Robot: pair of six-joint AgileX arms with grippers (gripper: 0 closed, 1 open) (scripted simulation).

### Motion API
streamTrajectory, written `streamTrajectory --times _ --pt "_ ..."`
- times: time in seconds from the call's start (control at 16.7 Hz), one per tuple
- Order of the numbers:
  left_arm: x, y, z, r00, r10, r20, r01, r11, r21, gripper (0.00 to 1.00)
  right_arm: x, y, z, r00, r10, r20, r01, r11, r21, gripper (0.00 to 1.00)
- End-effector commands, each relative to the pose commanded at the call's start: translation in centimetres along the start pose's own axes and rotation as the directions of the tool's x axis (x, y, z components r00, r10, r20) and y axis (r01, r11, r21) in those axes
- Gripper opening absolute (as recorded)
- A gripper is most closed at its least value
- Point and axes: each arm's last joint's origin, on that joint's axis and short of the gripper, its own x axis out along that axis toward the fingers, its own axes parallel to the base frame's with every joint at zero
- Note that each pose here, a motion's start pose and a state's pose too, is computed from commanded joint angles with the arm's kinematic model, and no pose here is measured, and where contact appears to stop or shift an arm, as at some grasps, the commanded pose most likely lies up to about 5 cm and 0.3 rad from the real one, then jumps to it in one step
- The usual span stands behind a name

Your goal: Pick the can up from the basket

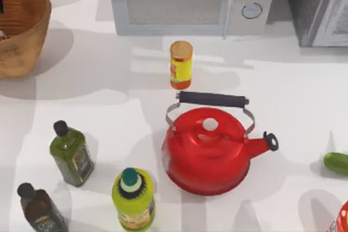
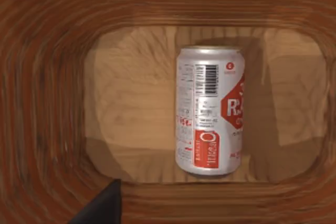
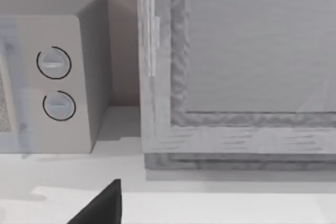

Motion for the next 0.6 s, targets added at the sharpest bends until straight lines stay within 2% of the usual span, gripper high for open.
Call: streamTrajectory --times 0.3,0.6 --pt "5.7 1.1 1.1 0.992 -0.02 -0.124 0.021 1.0 0.007 1.0 0.0 0.0 0.0 1.0 0.0 0.0 0.0 1.0 0.0 1.0" --pt "6.9 1.2 1.2 0.989 -0.024 -0.147 0.026 1.0 0.009 1.0 0.0 0.0 0.0 1.0 0.0 0.0 0.0 1.0 0.0 1.0"
